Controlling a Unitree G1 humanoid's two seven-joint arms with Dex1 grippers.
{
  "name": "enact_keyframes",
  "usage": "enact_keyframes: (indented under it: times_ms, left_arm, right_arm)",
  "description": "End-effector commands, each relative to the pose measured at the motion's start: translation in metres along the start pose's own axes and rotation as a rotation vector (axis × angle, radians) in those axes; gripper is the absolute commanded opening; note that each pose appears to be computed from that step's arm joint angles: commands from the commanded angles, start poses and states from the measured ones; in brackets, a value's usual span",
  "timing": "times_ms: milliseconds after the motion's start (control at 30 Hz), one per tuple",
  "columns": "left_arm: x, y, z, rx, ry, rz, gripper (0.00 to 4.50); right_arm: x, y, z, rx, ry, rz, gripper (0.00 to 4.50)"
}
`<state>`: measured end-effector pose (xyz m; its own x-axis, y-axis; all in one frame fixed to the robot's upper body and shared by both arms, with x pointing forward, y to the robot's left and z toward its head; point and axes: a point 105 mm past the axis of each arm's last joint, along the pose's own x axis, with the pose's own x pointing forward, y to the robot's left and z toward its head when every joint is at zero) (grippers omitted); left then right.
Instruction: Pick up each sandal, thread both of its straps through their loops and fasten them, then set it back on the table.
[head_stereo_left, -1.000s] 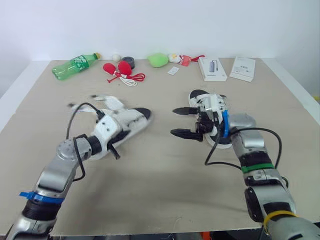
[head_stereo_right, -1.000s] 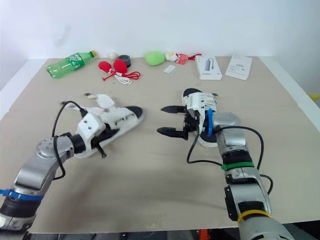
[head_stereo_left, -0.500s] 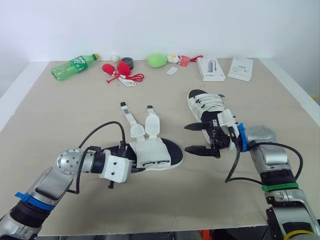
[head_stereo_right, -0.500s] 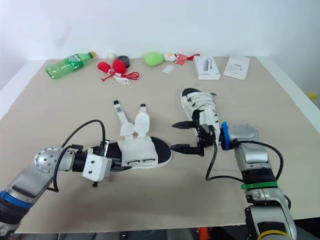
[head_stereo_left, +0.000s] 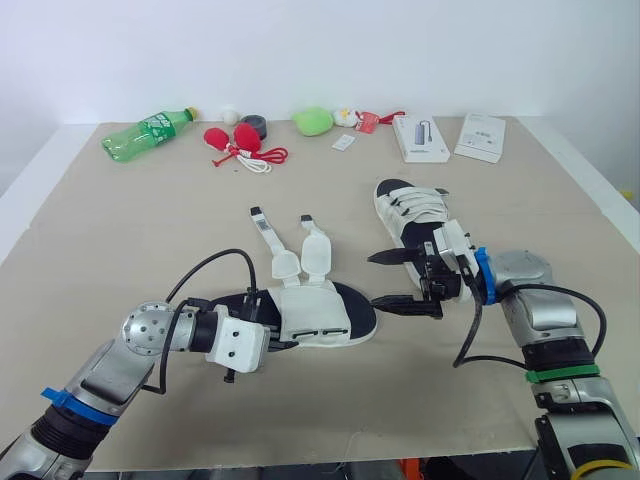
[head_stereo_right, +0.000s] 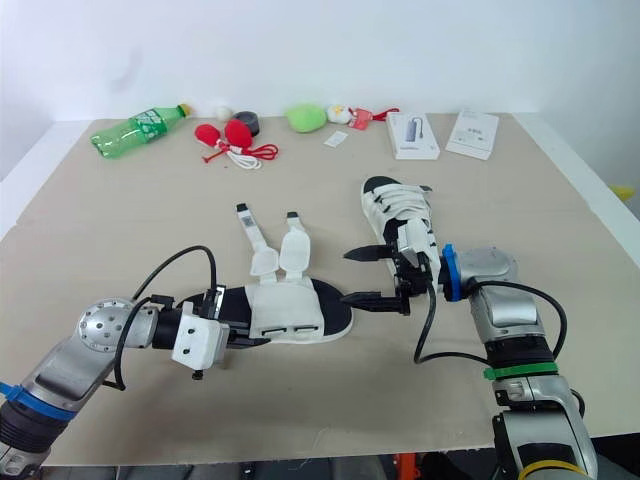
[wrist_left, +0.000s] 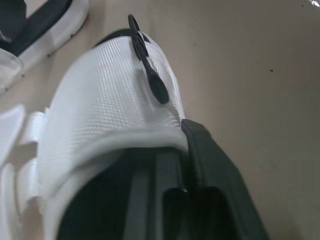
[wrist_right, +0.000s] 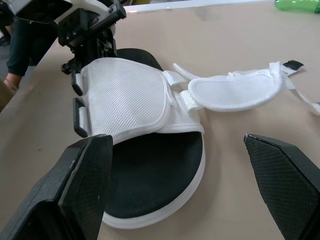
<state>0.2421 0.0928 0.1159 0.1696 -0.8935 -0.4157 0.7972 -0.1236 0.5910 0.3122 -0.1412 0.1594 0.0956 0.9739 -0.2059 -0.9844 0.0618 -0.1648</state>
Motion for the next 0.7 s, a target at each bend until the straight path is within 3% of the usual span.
enact_keyframes:
  times_ms: [33, 100, 200, 333, 433, 500, 533, 667, 700]
  left_arm:
    - [-0.007, 0.002, 0.01, 0.029, 0.004, -0.005, 1.54]
    - [-0.012, 0.001, 0.012, 0.015, 0.01, -0.009, 2.34]
    - [-0.028, -0.006, 0.011, -0.044, 0.044, -0.03, 3.02]
    - [-0.052, -0.011, 0.016, -0.276, 0.043, -0.021, 4.34]
    - [-0.075, -0.004, 0.019, -0.575, -0.002, 0.037, 4.5]
    - [-0.083, 0.013, 0.015, -0.669, -0.041, 0.156, 4.5]
    - [-0.084, 0.024, 0.015, -0.701, -0.076, 0.218, 4.5]
    - [-0.081, 0.062, 0.021, -0.804, -0.25, 0.416, 4.5]
    - [-0.08, 0.068, 0.02, -0.818, -0.276, 0.453, 4.5]
  right_arm:
    - [0.001, -0.004, 0.013, -0.053, 0.004, 0.025, 4.5]
    - [0.003, -0.006, 0.015, -0.058, 0.003, 0.032, 4.5]
    - [0.006, -0.008, 0.016, -0.063, 0.009, 0.046, 4.5]
    - [0.009, -0.007, 0.018, -0.058, 0.002, 0.062, 4.5]
    - [0.016, -0.002, 0.015, -0.05, -0.002, 0.092, 4.11]
    - [0.02, 0.003, 0.009, -0.04, 0.025, 0.12, 3.37]
    - [0.022, 0.005, 0.006, -0.038, 0.036, 0.13, 3.37]
    - [0.033, 0.014, -0.004, -0.046, 0.075, 0.158, 1.71]
    - [0.036, 0.015, -0.007, -0.047, 0.089, 0.159, 1.6]
